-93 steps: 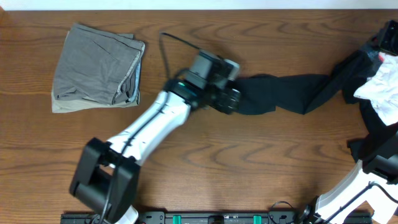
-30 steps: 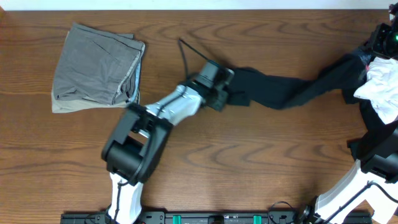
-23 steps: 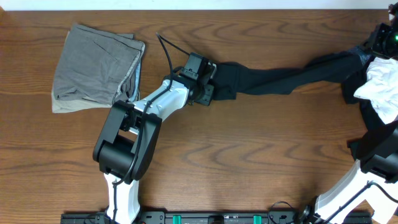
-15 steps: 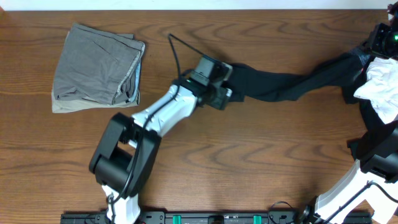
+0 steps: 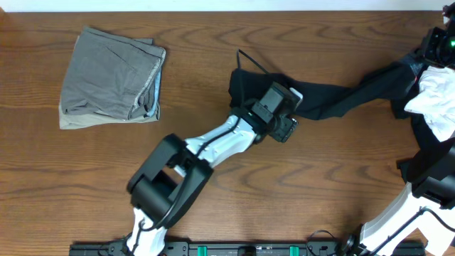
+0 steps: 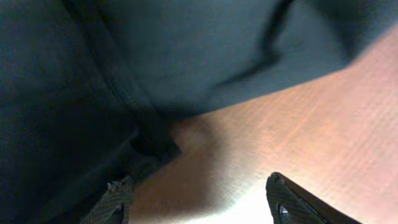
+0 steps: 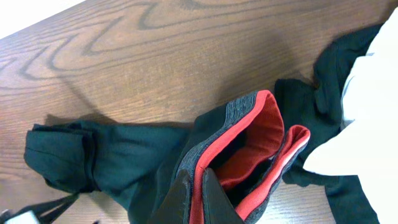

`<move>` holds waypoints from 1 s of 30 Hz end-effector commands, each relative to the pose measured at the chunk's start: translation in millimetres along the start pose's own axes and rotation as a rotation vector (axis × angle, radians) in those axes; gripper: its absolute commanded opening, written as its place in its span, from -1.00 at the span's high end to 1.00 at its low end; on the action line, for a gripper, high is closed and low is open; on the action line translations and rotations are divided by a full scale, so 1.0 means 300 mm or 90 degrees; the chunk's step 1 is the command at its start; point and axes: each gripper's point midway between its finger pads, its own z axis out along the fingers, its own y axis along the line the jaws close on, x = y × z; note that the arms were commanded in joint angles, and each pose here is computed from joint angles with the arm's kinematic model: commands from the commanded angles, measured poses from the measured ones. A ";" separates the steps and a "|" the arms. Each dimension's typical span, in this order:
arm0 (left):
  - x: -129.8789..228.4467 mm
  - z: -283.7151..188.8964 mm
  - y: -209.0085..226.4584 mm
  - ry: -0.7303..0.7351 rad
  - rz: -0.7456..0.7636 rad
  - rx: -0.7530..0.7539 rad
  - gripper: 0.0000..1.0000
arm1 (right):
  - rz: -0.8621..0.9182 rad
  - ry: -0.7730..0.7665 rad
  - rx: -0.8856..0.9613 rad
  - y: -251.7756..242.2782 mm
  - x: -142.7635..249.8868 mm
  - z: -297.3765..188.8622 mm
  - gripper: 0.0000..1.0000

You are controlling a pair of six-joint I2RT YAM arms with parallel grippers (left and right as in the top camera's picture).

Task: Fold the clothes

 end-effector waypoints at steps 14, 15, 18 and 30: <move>0.062 0.108 0.126 0.010 0.015 -0.117 -0.10 | -0.003 -0.002 -0.007 0.022 -0.003 -0.005 0.97; 0.069 0.113 0.127 0.013 0.015 -0.117 -0.05 | -0.003 -0.002 -0.007 0.022 -0.002 -0.005 0.98; 0.080 0.117 0.129 0.020 0.015 -0.117 0.11 | 0.002 -0.001 -0.007 0.022 -0.001 -0.005 0.97; -0.082 -0.110 0.116 -0.035 0.003 -0.118 0.88 | 0.005 -0.002 -0.007 0.021 -0.002 -0.005 0.97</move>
